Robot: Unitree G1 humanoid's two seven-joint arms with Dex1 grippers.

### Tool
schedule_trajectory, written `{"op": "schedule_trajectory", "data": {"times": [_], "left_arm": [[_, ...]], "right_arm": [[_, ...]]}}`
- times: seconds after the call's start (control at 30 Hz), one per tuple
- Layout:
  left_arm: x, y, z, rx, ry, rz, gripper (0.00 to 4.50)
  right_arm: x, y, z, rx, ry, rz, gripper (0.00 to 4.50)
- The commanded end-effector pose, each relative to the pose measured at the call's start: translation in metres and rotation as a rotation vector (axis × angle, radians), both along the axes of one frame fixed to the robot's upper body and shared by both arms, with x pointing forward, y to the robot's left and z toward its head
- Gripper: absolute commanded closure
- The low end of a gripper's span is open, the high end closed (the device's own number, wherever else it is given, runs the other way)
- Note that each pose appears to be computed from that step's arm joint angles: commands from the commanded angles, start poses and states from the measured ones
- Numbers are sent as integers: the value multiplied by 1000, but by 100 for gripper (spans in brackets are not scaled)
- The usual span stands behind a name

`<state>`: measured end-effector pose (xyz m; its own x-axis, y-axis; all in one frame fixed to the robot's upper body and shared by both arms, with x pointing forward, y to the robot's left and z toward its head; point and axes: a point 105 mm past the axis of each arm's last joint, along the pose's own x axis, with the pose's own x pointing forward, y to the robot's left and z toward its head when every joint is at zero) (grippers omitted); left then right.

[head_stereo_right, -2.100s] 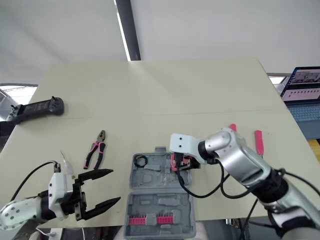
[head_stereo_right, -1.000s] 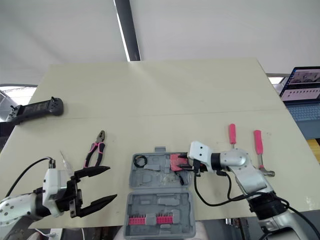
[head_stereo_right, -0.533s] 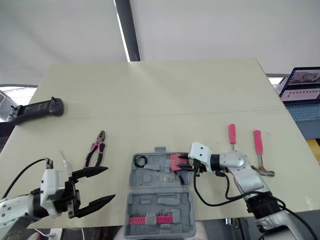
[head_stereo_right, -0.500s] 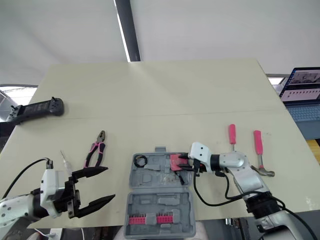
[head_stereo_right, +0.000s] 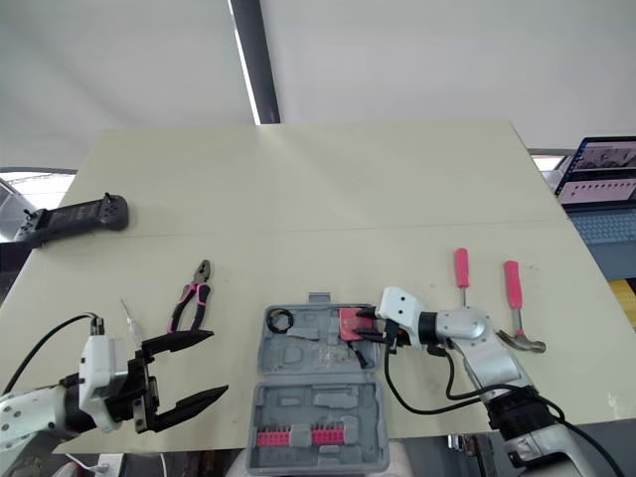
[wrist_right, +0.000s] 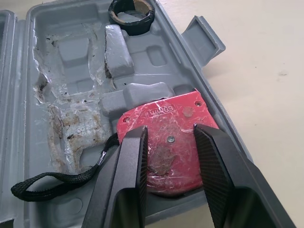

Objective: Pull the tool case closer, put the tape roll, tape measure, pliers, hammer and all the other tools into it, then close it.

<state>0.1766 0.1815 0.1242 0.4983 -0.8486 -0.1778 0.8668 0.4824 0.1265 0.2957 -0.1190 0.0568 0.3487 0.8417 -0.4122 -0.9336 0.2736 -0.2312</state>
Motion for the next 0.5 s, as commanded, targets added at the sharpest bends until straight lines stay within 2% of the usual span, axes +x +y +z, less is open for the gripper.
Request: {"op": "schedule_trajectory", "data": {"times": [0.03, 0.2, 0.33, 0.4, 0.5], "left_arm": [[-1, -3, 5, 11, -24, -14, 0], [1, -7, 5, -11, -1, -10, 0], [3, -8, 9, -36, 26, 8, 0], [1, -9, 6, -41, 65, 4, 0], [-2, -7, 1, -43, 122, 14, 0]], "right_arm": [[-8, -8, -27, -49, 96, -31, 287], [-4, -3, -4, -4, 36, -36, 287], [-5, 2, 38, 63, 3, -61, 287], [-12, 1, 53, 77, 3, -75, 287], [-30, -5, 61, 70, 33, -97, 287]]}}
